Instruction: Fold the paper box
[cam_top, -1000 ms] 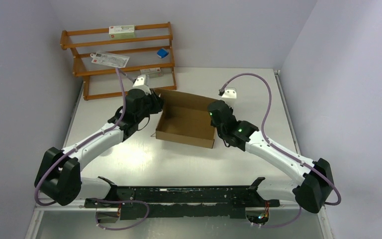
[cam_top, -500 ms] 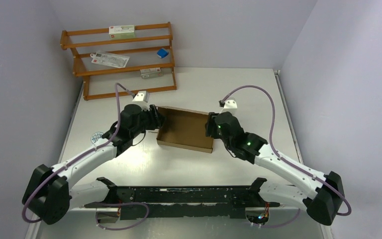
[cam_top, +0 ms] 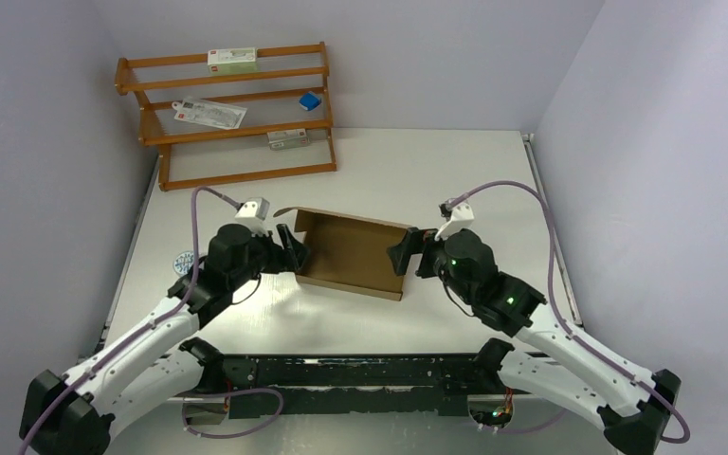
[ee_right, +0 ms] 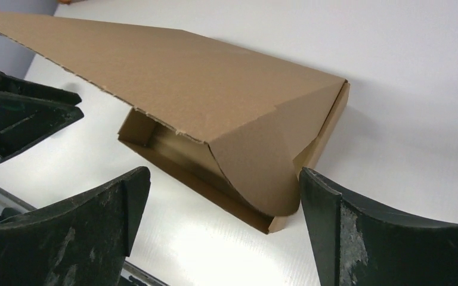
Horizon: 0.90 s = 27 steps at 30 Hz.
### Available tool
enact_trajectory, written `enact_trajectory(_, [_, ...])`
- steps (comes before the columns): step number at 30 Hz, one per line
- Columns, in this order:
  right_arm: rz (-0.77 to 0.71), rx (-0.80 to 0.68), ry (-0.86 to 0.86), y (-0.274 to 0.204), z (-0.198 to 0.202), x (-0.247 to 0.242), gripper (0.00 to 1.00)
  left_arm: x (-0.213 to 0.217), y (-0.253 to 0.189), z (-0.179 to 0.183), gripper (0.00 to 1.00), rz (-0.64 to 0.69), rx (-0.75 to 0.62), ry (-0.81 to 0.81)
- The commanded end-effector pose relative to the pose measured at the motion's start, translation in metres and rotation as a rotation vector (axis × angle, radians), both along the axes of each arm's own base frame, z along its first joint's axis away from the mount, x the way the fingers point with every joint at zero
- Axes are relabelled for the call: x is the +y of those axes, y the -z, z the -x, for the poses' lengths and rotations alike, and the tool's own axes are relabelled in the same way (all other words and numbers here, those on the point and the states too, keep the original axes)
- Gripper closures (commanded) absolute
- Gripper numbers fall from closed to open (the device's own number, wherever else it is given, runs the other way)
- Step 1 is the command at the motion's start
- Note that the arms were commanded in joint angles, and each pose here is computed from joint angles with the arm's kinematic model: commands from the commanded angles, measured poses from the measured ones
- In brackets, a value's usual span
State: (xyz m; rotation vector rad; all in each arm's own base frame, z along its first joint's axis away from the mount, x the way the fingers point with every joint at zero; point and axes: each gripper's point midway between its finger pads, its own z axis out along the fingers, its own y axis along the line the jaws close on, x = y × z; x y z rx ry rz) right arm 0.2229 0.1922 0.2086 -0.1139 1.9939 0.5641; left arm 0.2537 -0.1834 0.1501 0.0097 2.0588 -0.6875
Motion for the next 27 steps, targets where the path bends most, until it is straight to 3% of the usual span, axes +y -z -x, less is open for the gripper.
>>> enact_trajectory(1, [-0.027,-0.034,-0.02,-0.022,0.01,-0.007,0.0,0.005,-0.015,0.016,0.15,0.018,-0.008,0.013])
enact_trajectory(13, [0.033,-0.163,0.056,-0.102,-0.015,-0.015,0.0,0.043,-0.115,-0.002,0.08,-0.064,-0.216,-0.143])
enact_trajectory(21, [0.22,-0.102,0.058,-0.076,-0.047,0.007,0.0,0.027,-0.166,-0.046,0.07,-0.164,-0.291,-0.14])
enact_trajectory(27, [0.285,-0.064,0.023,-0.049,-0.05,0.014,0.0,-0.002,-0.139,-0.079,0.15,-0.251,-0.206,-0.064])
